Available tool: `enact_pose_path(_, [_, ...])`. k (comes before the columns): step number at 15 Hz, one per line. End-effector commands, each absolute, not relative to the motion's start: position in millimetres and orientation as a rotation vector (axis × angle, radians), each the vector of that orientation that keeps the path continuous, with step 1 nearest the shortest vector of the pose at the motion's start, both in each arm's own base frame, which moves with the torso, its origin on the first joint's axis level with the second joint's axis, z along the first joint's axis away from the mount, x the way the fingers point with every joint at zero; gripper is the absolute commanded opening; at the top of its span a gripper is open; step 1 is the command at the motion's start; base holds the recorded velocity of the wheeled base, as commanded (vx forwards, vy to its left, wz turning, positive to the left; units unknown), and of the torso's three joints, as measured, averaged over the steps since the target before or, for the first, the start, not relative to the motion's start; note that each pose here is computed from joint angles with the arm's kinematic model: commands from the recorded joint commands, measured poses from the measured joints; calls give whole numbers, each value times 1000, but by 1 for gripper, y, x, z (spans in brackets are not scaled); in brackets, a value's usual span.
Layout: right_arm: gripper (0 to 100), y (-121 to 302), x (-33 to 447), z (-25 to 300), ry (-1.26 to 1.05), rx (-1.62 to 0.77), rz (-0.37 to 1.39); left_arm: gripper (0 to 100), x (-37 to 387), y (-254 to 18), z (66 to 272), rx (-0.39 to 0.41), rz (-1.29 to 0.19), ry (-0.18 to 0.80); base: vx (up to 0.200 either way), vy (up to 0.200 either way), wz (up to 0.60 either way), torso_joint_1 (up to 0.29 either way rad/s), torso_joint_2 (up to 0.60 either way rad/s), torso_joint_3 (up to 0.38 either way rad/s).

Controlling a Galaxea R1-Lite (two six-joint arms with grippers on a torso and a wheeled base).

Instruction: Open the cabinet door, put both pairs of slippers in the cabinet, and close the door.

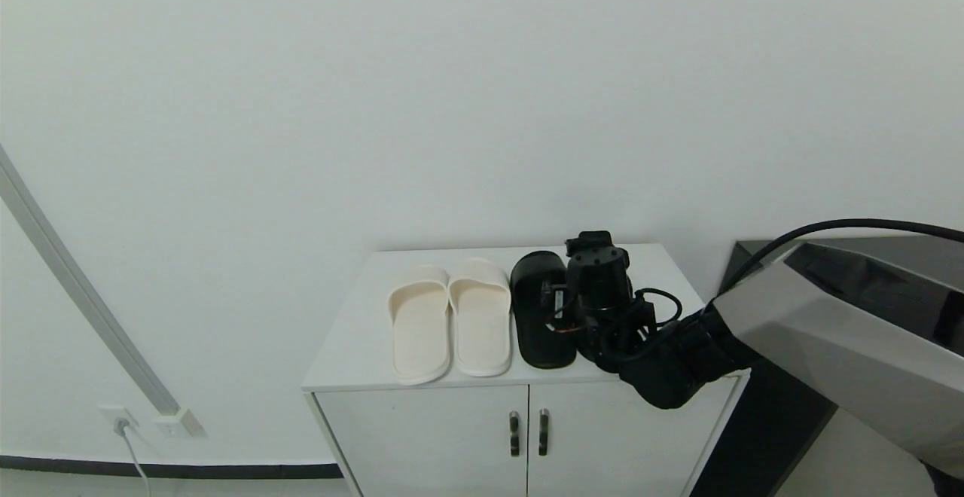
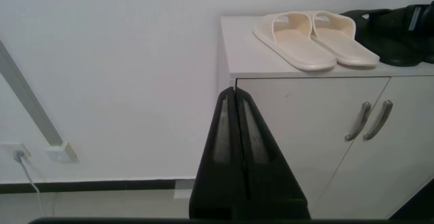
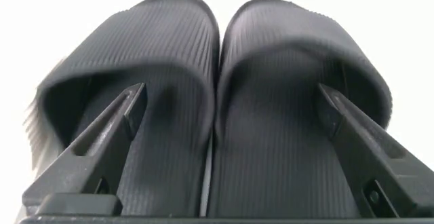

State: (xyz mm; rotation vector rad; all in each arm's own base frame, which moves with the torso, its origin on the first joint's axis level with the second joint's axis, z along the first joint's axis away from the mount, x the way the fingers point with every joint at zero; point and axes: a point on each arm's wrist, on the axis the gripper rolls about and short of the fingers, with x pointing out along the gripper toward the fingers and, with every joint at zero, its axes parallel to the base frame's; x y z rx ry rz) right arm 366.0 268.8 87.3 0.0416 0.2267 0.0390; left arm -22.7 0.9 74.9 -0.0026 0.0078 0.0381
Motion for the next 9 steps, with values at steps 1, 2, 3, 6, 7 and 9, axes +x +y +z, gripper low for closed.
enact_pose_path(1, [100, 270, 378, 79, 232, 39, 25, 0, -23, 1, 75, -3, 38, 8, 0, 0, 0, 0, 0, 0])
enact_pose_path(2, [100, 270, 383, 77, 229, 43, 19, 0, -23, 1, 75, -3, 38, 8, 0, 0, 0, 0, 0, 0])
enact_pose_path(3, [100, 272, 387, 76, 223, 48, 18, 0, -23, 1, 75, -3, 38, 8, 0, 0, 0, 0, 0, 0])
enact_pose_path(6, [100, 277, 396, 72, 210, 56, 17, 0, -23, 1, 75, -3, 38, 8, 0, 0, 0, 0, 0, 0])
enact_pose_path(7, [100, 278, 398, 70, 211, 50, 17, 0, -23, 1, 75, -3, 38, 8, 0, 0, 0, 0, 0, 0])
enact_pose_path(9, [0, 279, 400, 72, 204, 48, 17, 0, -23, 1, 75, -4, 38, 8, 0, 0, 0, 0, 0, 0])
